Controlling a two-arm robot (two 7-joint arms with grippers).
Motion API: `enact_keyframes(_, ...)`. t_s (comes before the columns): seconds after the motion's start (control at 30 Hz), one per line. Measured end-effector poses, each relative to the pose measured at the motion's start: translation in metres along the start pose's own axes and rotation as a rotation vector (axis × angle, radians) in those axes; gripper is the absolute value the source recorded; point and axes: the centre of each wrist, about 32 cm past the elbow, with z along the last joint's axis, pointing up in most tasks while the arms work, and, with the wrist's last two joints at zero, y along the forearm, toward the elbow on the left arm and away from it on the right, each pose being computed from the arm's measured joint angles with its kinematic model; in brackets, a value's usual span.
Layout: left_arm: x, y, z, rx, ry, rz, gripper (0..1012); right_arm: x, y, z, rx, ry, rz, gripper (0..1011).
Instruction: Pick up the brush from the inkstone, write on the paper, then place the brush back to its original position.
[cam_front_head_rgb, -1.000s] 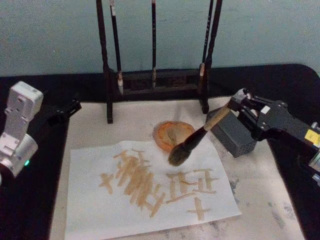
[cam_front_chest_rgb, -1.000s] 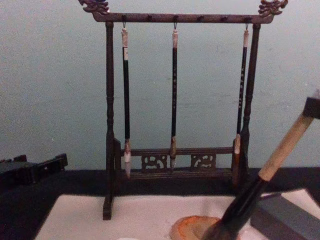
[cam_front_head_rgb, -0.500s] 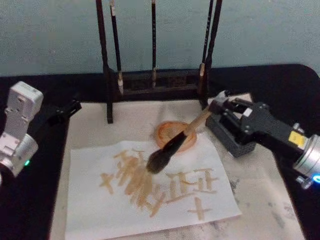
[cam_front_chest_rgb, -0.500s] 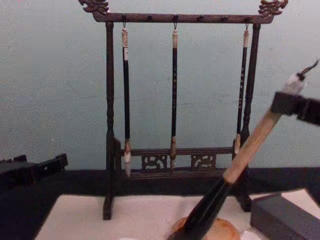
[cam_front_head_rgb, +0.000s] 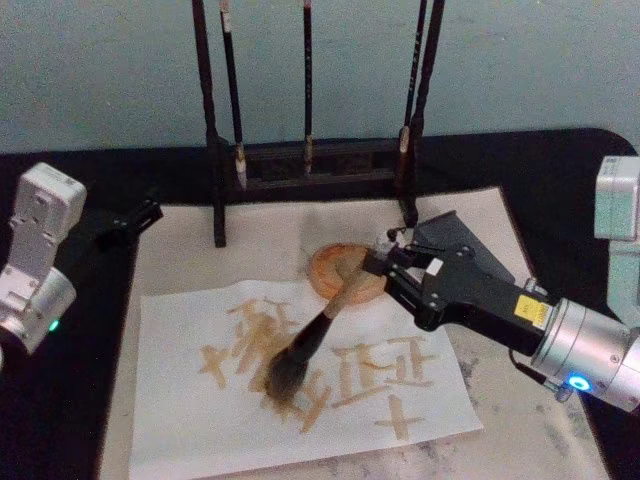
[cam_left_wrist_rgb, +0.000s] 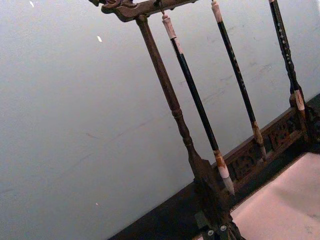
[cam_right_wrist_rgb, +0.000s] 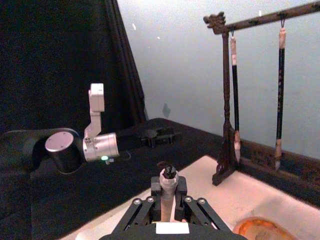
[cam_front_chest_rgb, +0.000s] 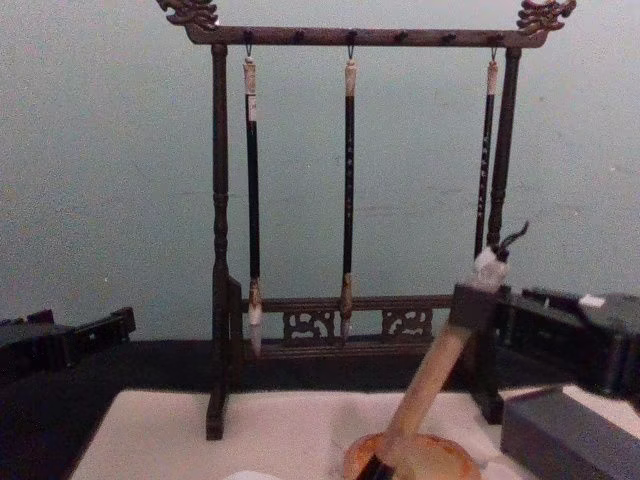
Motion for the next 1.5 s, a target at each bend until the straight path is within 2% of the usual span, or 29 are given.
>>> enact_keyframes(0.27,0.0,0.0,0.0,0.0,0.0,0.0,1002,0.004,-0.005,-0.007,-0.019,0.011,-0.026,170)
enact_keyframes(0.5,0.0,0.0,0.0,0.0,0.0,0.0,1002,0.009,-0.02,-0.006,-0.02,0.01,-0.073,170)
enact_keyframes(0.73,0.0,0.0,0.0,0.0,0.0,0.0,1002,0.015,-0.039,-0.002,-0.01,0.002,-0.121,170)
enact_keyframes(1.07,0.0,0.0,0.0,0.0,0.0,0.0,1000,0.019,-0.057,0.002,-0.002,-0.004,-0.167,170)
enact_keyframes(1.4,0.0,0.0,0.0,0.0,0.0,0.0,1002,0.021,-0.066,0.009,0.03,-0.004,-0.191,171)
enact_keyframes(1.5,0.0,0.0,0.0,0.0,0.0,0.0,1002,0.02,-0.067,0.014,0.055,-0.011,-0.185,170)
